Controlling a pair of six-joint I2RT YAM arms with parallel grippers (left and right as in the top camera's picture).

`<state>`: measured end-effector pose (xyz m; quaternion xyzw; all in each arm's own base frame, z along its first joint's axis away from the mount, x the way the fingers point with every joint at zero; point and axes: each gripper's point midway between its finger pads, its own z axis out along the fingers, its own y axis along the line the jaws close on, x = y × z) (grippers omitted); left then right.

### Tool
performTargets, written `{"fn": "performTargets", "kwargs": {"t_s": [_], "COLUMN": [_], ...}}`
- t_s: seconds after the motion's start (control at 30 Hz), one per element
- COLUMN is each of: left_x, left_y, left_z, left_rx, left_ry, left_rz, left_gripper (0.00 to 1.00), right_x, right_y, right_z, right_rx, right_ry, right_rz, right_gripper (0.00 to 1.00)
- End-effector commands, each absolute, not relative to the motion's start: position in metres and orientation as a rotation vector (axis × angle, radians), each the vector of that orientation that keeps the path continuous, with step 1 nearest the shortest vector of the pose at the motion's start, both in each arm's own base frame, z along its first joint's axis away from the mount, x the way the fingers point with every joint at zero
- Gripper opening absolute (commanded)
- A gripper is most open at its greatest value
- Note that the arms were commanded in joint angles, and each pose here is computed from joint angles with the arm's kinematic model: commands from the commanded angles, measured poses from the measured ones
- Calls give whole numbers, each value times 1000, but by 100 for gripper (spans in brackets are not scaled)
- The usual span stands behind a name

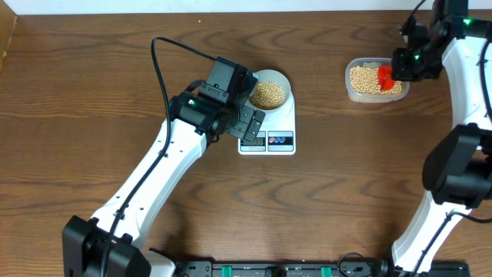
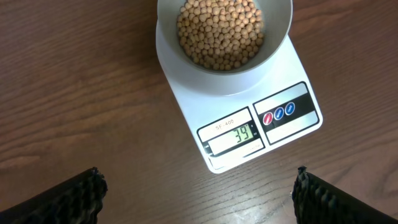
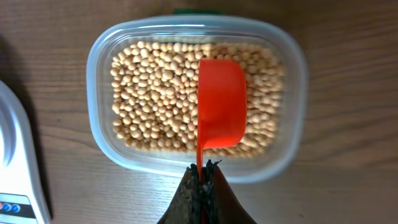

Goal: Scoop item into bowl and weigh 50g on scale
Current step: 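Dip the red scoop into the soybeans again and scoop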

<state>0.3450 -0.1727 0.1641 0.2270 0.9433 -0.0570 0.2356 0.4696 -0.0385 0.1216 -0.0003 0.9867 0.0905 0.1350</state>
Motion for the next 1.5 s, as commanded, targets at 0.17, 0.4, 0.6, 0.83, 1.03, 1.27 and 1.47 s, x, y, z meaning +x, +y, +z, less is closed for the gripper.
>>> {"fn": "performTargets", "kwargs": {"t_s": [0.17,0.4,0.6,0.83,1.03,1.27,1.47], "left_x": [345,345,345,345,345,345,345], "left_y": [-170,-170,-170,-170,-170,-170,-170], "left_z": [173,173,173,173,173,173,173], "left_rx": [619,619,620,620,620,620,619], "left_ry": [2565,2565,2565,2565,2565,2565,2565], "left_rz": [-142,-142,-142,-142,-142,-142,-142], "left_gripper": [98,98,98,98,98,98,98], "right_x": [471,471,472,469,465,464,463], "right_y": [-15,-16,-40,-54,-65,-67,-57], "right_z": [98,115,127,138,143,155,173], "right_rx": [11,23,110,142,172,164,110], "right_ry": [2876,2770,2675,2594,2560,2476,2370], "right_rz": [512,768,899,1002,1047,1142,1266], "right_gripper": [1,1,1,1,1,1,1]}}
